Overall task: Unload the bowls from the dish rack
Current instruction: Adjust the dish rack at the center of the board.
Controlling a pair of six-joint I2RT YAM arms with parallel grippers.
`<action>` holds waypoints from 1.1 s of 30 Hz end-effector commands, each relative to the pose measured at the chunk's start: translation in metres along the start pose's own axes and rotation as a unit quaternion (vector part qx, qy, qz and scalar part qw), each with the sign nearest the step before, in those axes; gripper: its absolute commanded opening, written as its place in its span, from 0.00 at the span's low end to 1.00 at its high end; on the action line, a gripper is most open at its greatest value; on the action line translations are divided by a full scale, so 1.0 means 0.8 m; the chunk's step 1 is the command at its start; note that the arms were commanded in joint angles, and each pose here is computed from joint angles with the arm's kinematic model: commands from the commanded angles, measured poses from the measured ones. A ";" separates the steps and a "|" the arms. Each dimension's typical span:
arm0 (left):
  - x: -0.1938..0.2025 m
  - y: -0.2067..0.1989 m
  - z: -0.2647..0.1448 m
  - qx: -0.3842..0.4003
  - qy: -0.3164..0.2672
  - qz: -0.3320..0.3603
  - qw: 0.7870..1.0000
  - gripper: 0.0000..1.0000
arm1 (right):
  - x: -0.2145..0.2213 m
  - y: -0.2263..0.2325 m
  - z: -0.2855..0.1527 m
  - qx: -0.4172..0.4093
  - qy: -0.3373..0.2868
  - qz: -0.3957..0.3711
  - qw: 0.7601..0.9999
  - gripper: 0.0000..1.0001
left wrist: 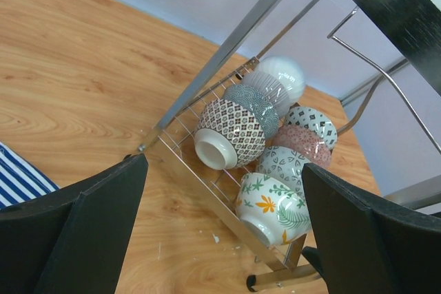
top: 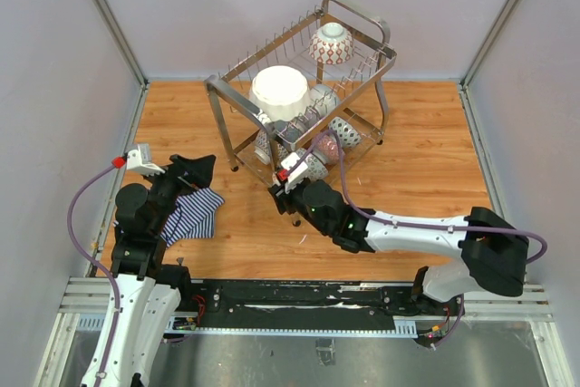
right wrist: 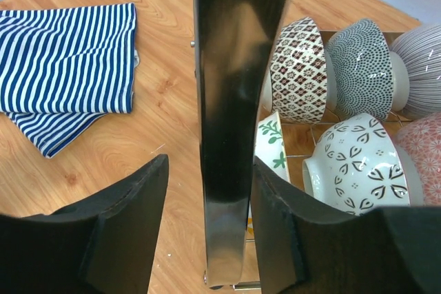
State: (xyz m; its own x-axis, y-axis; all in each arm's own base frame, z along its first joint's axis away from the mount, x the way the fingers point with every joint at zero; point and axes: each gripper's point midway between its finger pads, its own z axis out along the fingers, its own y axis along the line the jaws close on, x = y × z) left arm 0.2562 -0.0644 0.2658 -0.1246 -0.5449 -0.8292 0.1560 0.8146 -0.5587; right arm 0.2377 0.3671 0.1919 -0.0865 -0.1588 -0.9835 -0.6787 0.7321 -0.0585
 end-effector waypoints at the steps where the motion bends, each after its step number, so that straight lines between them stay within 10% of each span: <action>1: -0.016 -0.010 -0.005 0.008 -0.015 0.010 1.000 1.00 | -0.017 0.010 0.005 0.004 -0.011 0.010 1.000 0.49; 15: -0.019 -0.006 -0.008 -0.003 -0.020 0.017 1.000 1.00 | -0.032 0.026 0.033 0.014 -0.005 0.020 1.000 0.13; 33: -0.035 0.019 -0.018 -0.067 -0.047 0.030 0.996 1.00 | -0.054 0.039 0.117 0.084 -0.066 0.045 0.993 0.13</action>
State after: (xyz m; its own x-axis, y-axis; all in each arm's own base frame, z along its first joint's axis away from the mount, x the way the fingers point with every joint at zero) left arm 0.2526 -0.0435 0.2641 -0.0841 -0.5188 -0.8508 0.0529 0.8503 -0.5237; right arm 0.2768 0.4394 0.1898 -0.1063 -0.1260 -0.9863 -0.5824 0.8119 -0.0409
